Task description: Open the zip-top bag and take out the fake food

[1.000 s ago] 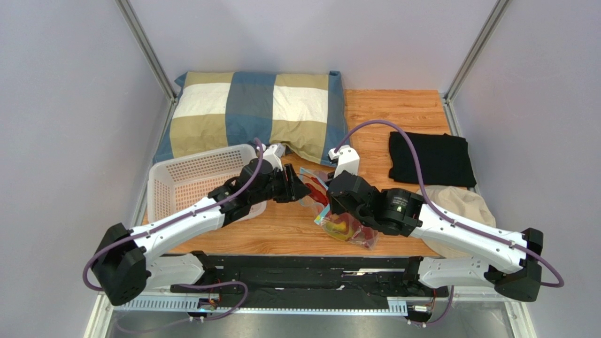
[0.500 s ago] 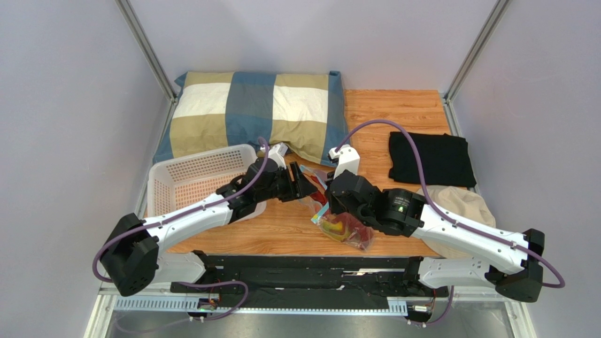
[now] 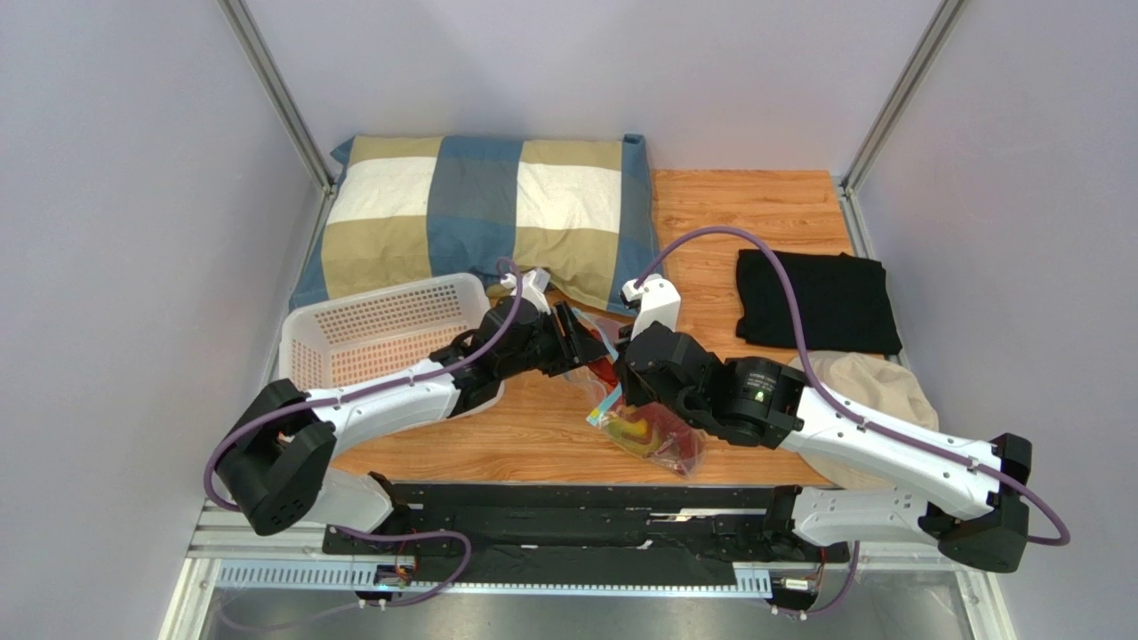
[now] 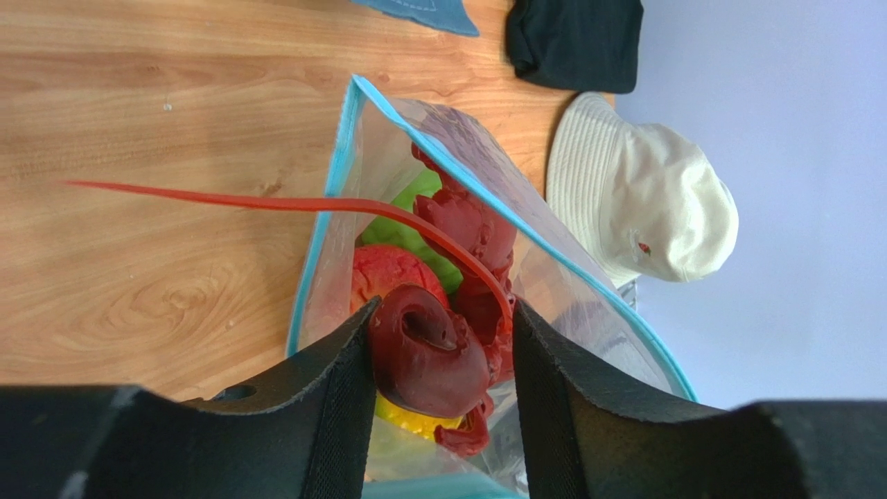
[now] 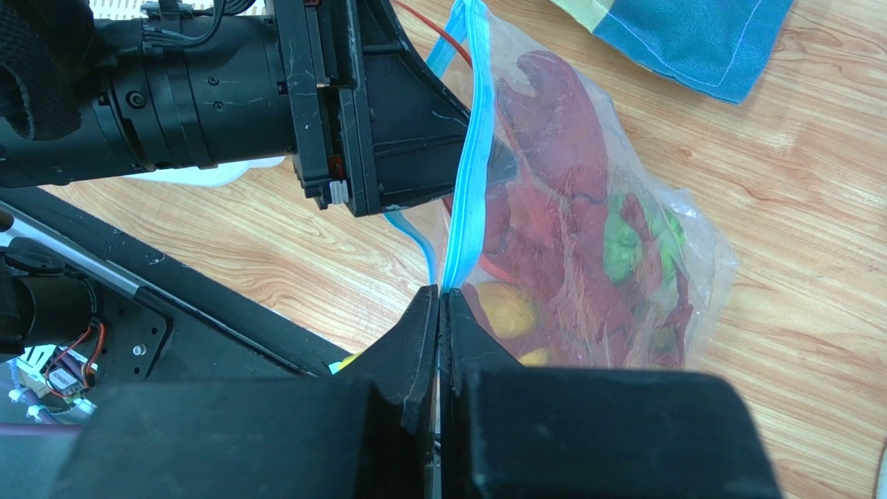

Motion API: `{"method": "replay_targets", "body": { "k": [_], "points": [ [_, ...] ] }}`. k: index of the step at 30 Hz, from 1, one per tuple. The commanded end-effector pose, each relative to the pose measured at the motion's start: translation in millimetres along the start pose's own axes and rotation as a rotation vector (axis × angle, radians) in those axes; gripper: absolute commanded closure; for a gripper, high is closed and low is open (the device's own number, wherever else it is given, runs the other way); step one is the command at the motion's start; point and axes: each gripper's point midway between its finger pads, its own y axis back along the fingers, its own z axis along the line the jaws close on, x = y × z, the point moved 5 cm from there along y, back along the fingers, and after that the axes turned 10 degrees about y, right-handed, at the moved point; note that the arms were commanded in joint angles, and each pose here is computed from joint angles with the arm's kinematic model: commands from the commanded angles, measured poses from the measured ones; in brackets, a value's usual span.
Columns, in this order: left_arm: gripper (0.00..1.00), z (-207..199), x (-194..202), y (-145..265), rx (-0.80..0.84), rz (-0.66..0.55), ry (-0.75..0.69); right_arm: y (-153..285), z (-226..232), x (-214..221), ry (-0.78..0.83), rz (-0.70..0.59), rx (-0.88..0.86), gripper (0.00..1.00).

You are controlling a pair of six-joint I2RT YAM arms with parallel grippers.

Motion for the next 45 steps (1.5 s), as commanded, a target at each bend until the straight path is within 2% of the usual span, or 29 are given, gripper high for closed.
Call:
{"method": "replay_targets", "body": {
  "k": [1,6,7,8,12,15,19,26,31,33,35,37,39,41,45],
  "points": [
    [0.52,-23,-14,-3,0.079,-0.07,-0.026,8,2,-17,-0.07,-0.085,-0.026,1.0],
    [0.72,-20,-13,-10,0.071,-0.06,-0.053,8,0,-17,-0.065,-0.089,-0.014,1.0],
    [0.85,-21,-14,-9,0.08,-0.066,-0.062,7,0,-17,-0.065,-0.088,-0.013,1.0],
    [0.9,-21,-15,-7,0.079,-0.086,-0.088,7,-1,-16,-0.059,-0.083,-0.004,1.0],
    [1.0,-32,-19,12,0.077,-0.164,-0.192,10,-9,-15,-0.06,-0.093,0.033,1.0],
    [1.0,-51,-13,30,0.134,-0.19,-0.257,10,-16,-15,-0.066,-0.111,0.076,1.0],
    [1.0,-66,-3,52,0.191,-0.215,-0.277,10,-25,-15,-0.078,-0.132,0.146,1.0],
    [1.0,-64,3,83,0.227,-0.274,-0.269,12,-42,-1,-0.081,-0.111,0.25,1.0],
    [1.0,-73,-9,106,0.226,-0.328,-0.303,11,-40,5,-0.09,-0.094,0.219,1.0],
    [1.0,-74,-20,113,0.189,-0.389,-0.298,10,-36,6,-0.087,-0.084,0.193,1.0],
    [1.0,-87,-32,122,0.177,-0.443,-0.308,8,-19,4,-0.062,-0.082,0.07,1.0],
    [1.0,-99,-38,119,0.165,-0.45,-0.359,5,-1,4,-0.068,-0.081,-0.038,1.0],
    [1.0,-120,-42,115,0.179,-0.437,-0.37,4,5,1,-0.072,-0.077,-0.065,1.0],
    [1.0,-143,-42,116,0.241,-0.412,-0.392,4,9,-4,-0.058,-0.056,-0.056,1.0],
    [1.0,-168,-45,111,0.249,-0.381,-0.427,5,5,-8,-0.049,-0.043,-0.009,1.0]
  ]
}}
